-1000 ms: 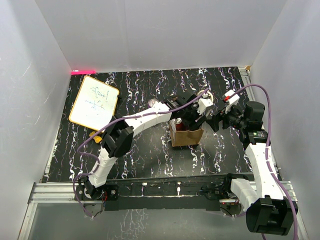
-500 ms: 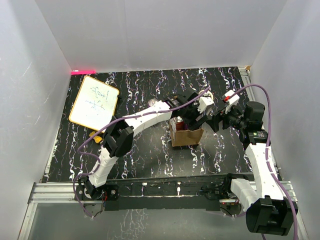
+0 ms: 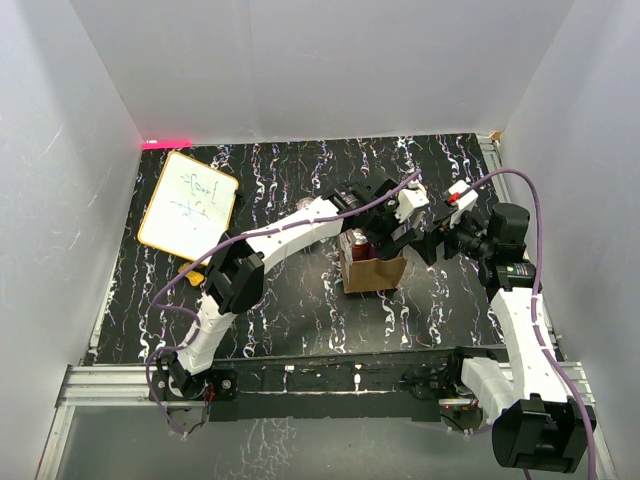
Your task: Place the beverage into the canvas bag
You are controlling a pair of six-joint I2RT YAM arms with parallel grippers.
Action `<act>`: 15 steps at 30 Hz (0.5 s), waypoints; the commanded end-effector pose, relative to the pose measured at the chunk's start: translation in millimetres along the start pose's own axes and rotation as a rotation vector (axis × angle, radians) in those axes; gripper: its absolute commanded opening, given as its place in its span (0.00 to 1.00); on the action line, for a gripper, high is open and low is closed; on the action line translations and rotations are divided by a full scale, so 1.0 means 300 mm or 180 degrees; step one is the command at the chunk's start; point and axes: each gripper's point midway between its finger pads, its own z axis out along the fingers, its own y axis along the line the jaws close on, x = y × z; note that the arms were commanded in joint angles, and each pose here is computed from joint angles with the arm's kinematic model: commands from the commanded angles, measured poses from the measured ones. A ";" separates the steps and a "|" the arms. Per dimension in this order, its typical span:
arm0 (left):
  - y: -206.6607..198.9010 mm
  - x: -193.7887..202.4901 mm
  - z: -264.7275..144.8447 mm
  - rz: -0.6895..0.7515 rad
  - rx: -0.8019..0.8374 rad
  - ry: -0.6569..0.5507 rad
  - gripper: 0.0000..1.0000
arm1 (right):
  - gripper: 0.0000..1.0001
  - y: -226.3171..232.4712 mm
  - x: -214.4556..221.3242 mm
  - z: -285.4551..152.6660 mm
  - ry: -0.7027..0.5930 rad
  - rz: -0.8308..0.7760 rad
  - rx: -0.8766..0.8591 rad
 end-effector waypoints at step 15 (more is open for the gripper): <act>-0.068 -0.197 -0.327 0.0622 0.0053 -0.0483 0.97 | 0.82 -0.036 -0.052 0.001 -0.0156 -0.0174 0.0132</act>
